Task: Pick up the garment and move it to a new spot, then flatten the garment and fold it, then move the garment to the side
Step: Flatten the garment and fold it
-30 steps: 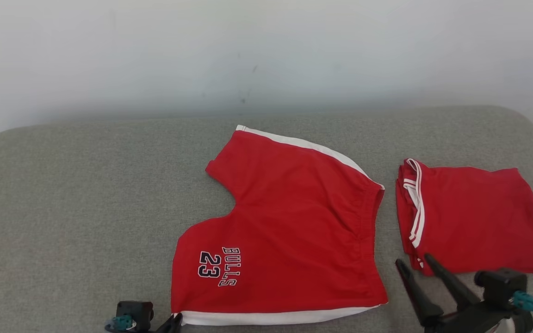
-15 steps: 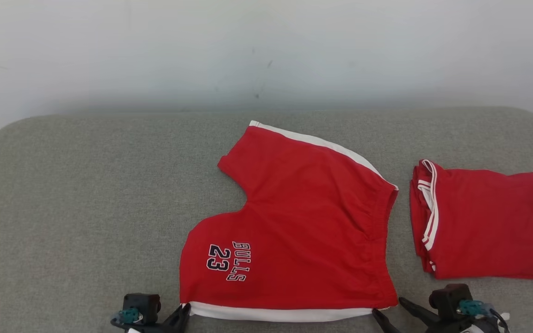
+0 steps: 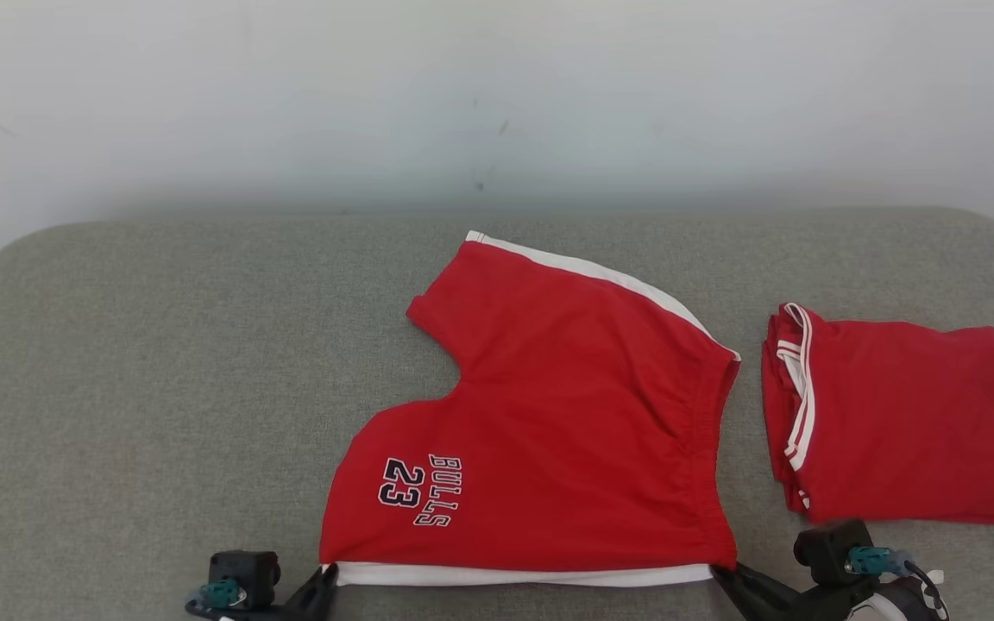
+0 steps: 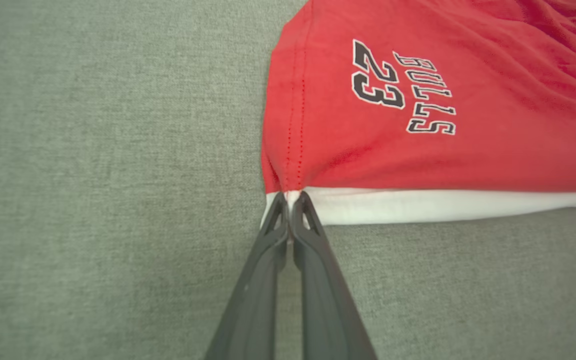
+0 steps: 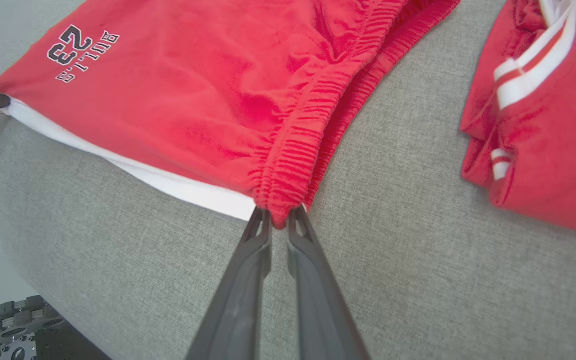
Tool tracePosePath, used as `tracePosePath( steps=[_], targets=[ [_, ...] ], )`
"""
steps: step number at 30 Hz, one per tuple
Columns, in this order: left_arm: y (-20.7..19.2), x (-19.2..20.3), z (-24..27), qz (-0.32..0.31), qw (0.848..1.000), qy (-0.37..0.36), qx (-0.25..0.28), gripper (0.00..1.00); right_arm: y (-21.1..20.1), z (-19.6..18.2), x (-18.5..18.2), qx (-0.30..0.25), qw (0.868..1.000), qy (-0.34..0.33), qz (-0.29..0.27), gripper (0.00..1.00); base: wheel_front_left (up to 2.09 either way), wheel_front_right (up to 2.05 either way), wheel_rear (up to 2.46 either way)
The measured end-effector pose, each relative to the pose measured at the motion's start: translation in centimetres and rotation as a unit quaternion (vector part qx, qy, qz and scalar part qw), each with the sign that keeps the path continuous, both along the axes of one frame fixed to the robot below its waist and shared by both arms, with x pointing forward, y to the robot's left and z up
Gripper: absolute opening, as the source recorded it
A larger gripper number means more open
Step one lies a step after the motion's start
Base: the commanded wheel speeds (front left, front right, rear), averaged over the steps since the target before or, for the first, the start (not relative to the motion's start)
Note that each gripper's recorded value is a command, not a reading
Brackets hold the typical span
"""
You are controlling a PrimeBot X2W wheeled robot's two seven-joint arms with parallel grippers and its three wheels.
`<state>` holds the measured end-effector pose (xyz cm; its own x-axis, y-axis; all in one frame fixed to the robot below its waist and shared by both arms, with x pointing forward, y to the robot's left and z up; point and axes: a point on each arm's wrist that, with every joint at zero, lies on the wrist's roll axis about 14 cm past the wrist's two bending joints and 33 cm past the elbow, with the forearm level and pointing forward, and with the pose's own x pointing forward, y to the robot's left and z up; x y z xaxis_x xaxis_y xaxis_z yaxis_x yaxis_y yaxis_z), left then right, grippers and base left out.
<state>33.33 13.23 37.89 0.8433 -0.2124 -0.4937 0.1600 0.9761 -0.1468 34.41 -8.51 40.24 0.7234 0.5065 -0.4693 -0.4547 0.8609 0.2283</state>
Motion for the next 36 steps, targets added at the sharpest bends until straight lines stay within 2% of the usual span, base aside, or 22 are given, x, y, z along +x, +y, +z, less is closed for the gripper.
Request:
tracePosePath(
  steps=[5, 12, 18, 21, 25, 31, 36],
  targets=[
    [1.1, -0.3, 0.4, 0.004, 1.000, -0.010, 0.011, 0.00, -0.1, 0.8, -0.3, 0.022, 1.000, -0.005, -0.014, 0.00, 0.00, 0.00, 0.00],
    [1.5, -4.1, -1.6, -0.001, 1.000, 0.020, 0.019, 0.00, 0.2, -0.2, -4.1, 0.046, 0.998, 0.029, -0.014, 0.00, 0.00, 0.00, 0.00],
    [1.2, -3.2, -0.3, -0.006, 1.000, -0.002, 0.008, 0.00, -0.1, 1.1, -3.4, 0.064, 0.998, 0.014, -0.023, 0.00, 0.00, 0.00, 0.00],
    [1.2, -2.4, 0.7, -0.003, 1.000, -0.017, -0.005, 0.00, 0.1, 2.1, -2.9, 0.083, 0.996, 0.005, -0.027, 0.00, 0.00, 0.00, 0.00],
    [1.9, -0.6, 2.8, -0.014, 0.999, -0.048, 0.006, 0.00, 0.2, 4.0, -1.8, 0.107, 0.994, -0.013, -0.034, 0.00, 0.00, 0.00, 0.00],
    [2.1, 4.0, 7.1, -0.040, 0.994, -0.102, 0.027, 0.00, 0.4, 5.1, -0.4, 0.127, 0.991, -0.016, -0.035, 0.00, 0.00, 0.00, 0.00],
    [2.4, 7.9, 10.1, -0.053, 0.989, -0.130, 0.046, 0.00, 1.4, 7.2, 2.3, 0.158, 0.986, -0.033, -0.037, 0.00, 0.00, 0.00, 0.00]
  ],
)
